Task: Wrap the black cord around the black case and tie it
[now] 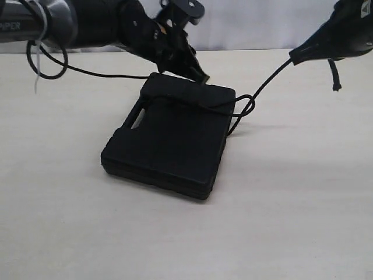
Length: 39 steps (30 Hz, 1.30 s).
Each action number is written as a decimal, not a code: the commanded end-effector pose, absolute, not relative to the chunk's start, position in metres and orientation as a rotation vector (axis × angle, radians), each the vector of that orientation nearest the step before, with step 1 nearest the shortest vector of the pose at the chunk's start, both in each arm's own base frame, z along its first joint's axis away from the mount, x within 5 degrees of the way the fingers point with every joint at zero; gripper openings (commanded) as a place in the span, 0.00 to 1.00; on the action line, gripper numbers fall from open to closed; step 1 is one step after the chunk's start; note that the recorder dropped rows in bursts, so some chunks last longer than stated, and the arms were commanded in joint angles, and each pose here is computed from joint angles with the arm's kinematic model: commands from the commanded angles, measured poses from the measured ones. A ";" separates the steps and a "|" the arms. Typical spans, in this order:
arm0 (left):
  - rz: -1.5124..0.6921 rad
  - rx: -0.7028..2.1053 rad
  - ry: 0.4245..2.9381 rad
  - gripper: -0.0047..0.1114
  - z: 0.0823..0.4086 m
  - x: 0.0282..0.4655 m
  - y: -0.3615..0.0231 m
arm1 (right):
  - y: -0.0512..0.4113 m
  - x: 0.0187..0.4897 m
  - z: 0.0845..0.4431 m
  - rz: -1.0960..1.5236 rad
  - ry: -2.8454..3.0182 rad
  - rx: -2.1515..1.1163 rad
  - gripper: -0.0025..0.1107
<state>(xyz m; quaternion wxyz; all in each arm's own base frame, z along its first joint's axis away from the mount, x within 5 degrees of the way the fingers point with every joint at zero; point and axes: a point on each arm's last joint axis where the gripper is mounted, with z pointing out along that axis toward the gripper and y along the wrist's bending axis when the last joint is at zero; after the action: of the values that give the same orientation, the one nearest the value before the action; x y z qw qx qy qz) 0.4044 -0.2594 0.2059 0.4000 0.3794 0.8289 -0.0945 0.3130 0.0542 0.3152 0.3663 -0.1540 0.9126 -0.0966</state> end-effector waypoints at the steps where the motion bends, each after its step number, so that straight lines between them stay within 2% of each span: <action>1: -0.250 1.421 1.937 0.18 0.191 0.369 -0.302 | 0.051 0.314 0.316 -0.289 2.331 -0.375 0.06; 3: -0.227 1.568 1.847 0.18 0.183 0.359 -0.313 | 0.050 0.312 0.315 -0.296 2.355 -0.369 0.06; 5: -0.201 1.601 1.808 0.18 0.176 0.359 -0.318 | 0.048 0.310 0.313 -0.314 2.395 -0.362 0.06; 13: -0.183 1.663 1.869 0.18 0.134 0.364 -0.316 | 0.037 0.303 0.295 -0.491 2.464 -0.450 0.06; 20: -0.172 1.642 1.881 0.18 0.132 0.370 -0.310 | 0.023 0.300 0.241 -0.783 2.530 -0.720 0.06; 24: -0.175 1.611 1.932 0.18 0.131 0.378 -0.298 | 0.010 0.299 0.222 -0.845 2.579 -0.757 0.06; 32: -0.204 1.585 2.079 0.18 0.128 0.395 -0.260 | -0.028 0.304 0.210 -0.813 2.651 -0.598 0.06; 39: -0.214 1.492 2.159 0.17 0.133 0.408 -0.235 | -0.027 0.308 0.209 -0.759 2.613 -0.586 0.06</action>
<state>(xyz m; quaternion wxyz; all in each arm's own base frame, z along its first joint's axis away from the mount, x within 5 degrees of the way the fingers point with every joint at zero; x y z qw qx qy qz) 0.4037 -0.2543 0.1410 0.2869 0.5478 0.7813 -0.0850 0.3075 -0.0251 0.2106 0.1759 -0.2095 0.9237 -0.2681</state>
